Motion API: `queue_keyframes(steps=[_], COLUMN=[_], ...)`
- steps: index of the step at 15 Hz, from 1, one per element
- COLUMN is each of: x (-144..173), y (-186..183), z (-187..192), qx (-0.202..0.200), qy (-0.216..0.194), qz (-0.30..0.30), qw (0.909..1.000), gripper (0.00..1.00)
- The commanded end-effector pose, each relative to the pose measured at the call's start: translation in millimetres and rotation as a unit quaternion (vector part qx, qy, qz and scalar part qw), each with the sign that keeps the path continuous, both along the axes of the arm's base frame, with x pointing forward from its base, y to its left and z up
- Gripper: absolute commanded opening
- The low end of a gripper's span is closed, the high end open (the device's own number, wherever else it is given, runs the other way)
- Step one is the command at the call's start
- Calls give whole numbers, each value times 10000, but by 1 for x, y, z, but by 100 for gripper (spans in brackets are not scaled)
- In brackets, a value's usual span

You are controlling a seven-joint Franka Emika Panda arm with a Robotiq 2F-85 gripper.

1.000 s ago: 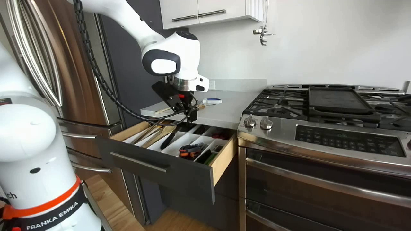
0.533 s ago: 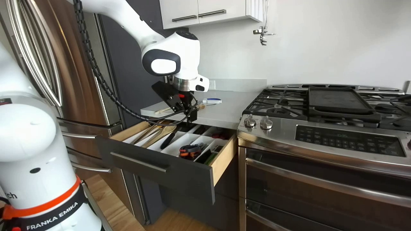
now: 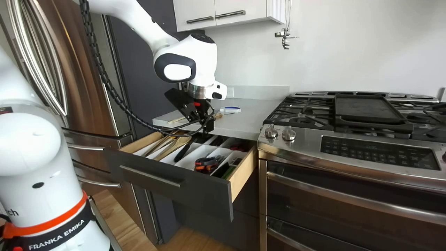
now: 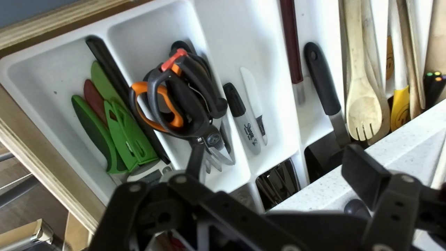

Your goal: Pick up the black scissors from the countertop and place it in the second far right compartment of the opened drawer then rotate the black scissors anticlockwise twice

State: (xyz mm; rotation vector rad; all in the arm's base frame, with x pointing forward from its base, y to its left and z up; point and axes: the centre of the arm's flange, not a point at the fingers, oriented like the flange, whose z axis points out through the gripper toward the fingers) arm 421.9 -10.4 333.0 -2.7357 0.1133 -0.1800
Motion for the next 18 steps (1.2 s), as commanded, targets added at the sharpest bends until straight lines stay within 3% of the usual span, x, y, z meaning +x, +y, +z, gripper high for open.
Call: queue_keyframes(steps=[1,2,3,6,10,14,18], x=[0,5,8,13,2,5,18], y=[0,8,24,59,100,94,65], z=[0,2,2,4,-6,-12,10], qx=[0,-503,-410,-667,-841,-957,-1098], qy=[0,-113,-320,-688,-1051,-1212,-1108], qz=[0,-463,-769,-1570,-2547,-3382,-4205], qw=[10000,9976,9957,9829,9576,9283,8938], gripper=[100,100,100,100,100,100,100])
